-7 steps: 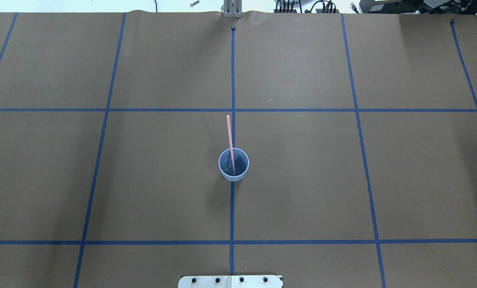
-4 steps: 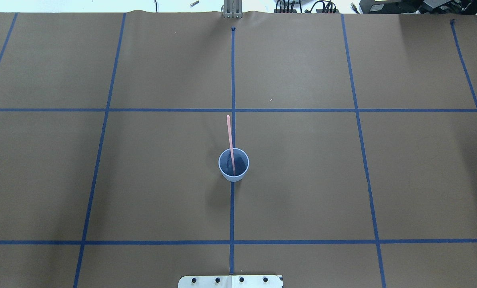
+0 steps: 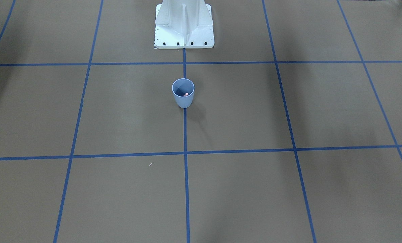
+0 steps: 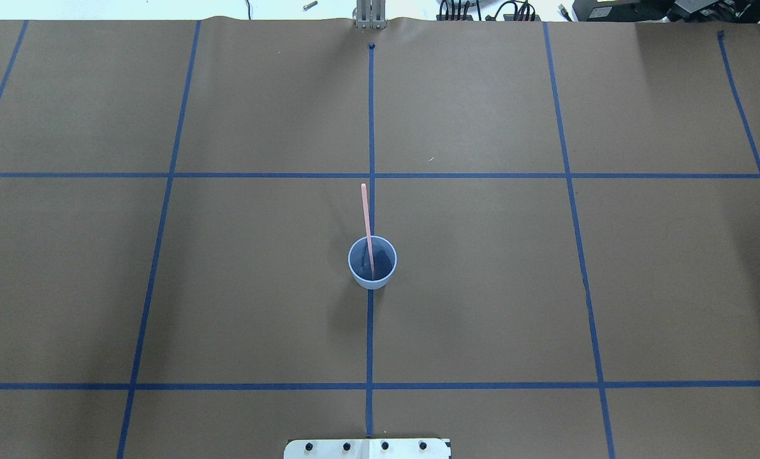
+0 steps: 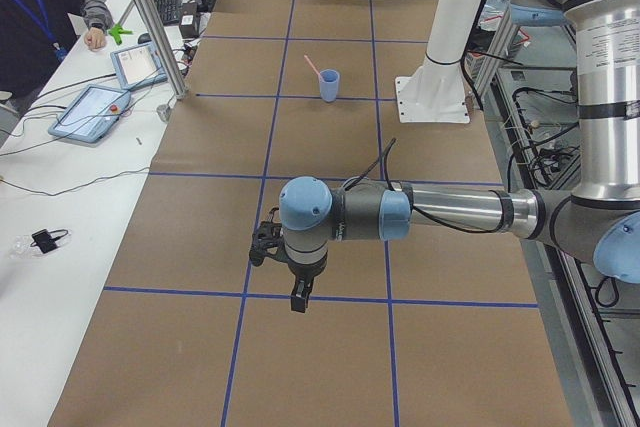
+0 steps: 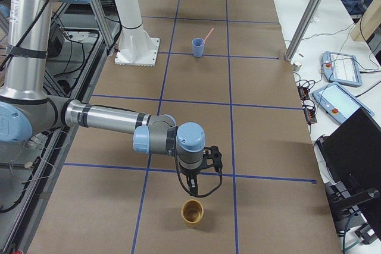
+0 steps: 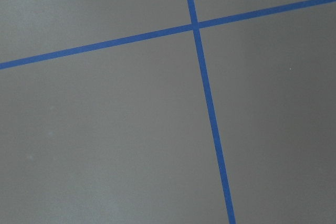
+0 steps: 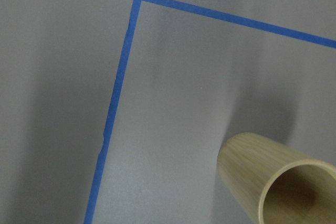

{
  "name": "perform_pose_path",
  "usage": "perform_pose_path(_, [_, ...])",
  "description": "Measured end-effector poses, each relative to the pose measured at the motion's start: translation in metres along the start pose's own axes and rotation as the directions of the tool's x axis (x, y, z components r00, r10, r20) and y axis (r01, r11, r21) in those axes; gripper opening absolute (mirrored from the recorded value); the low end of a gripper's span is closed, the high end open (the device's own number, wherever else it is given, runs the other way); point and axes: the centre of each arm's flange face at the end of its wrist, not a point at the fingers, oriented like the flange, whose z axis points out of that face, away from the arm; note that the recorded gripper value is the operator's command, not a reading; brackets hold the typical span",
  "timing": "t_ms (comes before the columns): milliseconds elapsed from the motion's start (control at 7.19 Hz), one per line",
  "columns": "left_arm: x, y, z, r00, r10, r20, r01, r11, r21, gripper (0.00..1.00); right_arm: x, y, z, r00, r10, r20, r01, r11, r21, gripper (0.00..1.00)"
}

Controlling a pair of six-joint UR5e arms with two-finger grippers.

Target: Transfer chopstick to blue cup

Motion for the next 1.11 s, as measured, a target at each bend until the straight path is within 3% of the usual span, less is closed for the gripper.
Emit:
perform_pose_path(418, [0.002, 0.011, 0.001, 1.0, -0.005, -0.001, 0.005, 1.0, -0.005, 0.99, 0.002, 0.009, 0.01, 0.999, 0.013, 0.047, -0.013, 1.0, -0.007, 1.0])
perform_pose_path(1113, [0.002, 0.013, 0.001, 1.0, -0.006, -0.001, 0.006, 1.0, -0.006, 0.99, -0.01, 0.005, -0.004, 0.999, -0.007, 0.044, 0.006, 1.0, 0.023, 1.0])
